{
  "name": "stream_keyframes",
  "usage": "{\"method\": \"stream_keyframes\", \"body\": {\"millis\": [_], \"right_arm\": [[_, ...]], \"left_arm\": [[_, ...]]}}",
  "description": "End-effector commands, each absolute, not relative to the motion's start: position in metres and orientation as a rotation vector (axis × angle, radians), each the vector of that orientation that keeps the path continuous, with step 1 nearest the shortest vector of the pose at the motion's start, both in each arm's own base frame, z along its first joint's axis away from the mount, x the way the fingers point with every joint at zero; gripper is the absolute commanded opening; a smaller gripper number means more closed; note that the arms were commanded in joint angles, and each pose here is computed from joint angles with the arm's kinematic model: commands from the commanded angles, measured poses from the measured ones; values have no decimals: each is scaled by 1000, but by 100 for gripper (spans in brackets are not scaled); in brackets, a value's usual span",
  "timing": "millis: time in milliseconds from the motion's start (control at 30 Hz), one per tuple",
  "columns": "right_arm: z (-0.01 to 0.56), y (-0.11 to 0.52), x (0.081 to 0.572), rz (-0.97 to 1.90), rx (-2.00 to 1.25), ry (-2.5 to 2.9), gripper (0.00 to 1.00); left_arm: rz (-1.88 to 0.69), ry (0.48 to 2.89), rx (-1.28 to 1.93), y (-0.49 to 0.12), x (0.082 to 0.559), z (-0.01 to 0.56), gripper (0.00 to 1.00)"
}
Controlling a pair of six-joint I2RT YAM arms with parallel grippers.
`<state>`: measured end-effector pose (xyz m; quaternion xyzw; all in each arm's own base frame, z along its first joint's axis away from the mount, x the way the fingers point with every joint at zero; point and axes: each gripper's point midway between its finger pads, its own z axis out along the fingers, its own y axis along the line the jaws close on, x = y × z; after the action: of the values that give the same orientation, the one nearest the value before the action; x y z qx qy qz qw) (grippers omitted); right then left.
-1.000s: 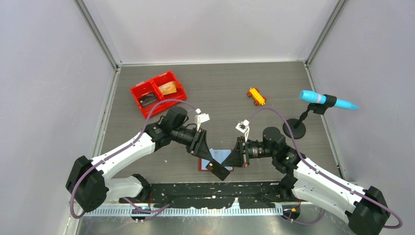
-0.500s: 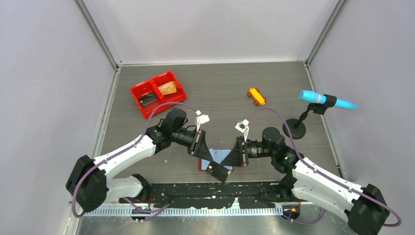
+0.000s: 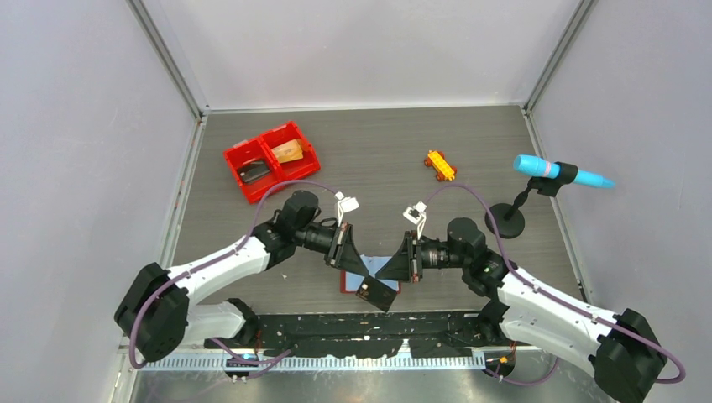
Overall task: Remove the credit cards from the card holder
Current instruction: Remove the credit card from the card holder, then place the credit card in the storage box.
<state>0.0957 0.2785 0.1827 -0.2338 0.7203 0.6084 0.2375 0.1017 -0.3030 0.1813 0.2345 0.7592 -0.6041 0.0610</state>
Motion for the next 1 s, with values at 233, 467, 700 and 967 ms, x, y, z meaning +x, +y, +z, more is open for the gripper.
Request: {"method": "stream_keyframes", "body": {"millis": [233, 467, 700, 967], "right_arm": [[212, 267, 119, 1534, -493, 1871, 50], [209, 261, 116, 1525, -471, 1858, 98], [202, 258, 113, 1525, -458, 1855, 95], [199, 258, 109, 1535, -488, 1855, 95]], "left_arm": [[-1583, 2356, 439, -283, 168, 182, 0], [-1323, 2376, 128, -216, 236, 193, 0], [-959, 2329, -137, -128, 302, 220, 0], [-627, 2265, -378, -21, 373, 242, 0]]}}
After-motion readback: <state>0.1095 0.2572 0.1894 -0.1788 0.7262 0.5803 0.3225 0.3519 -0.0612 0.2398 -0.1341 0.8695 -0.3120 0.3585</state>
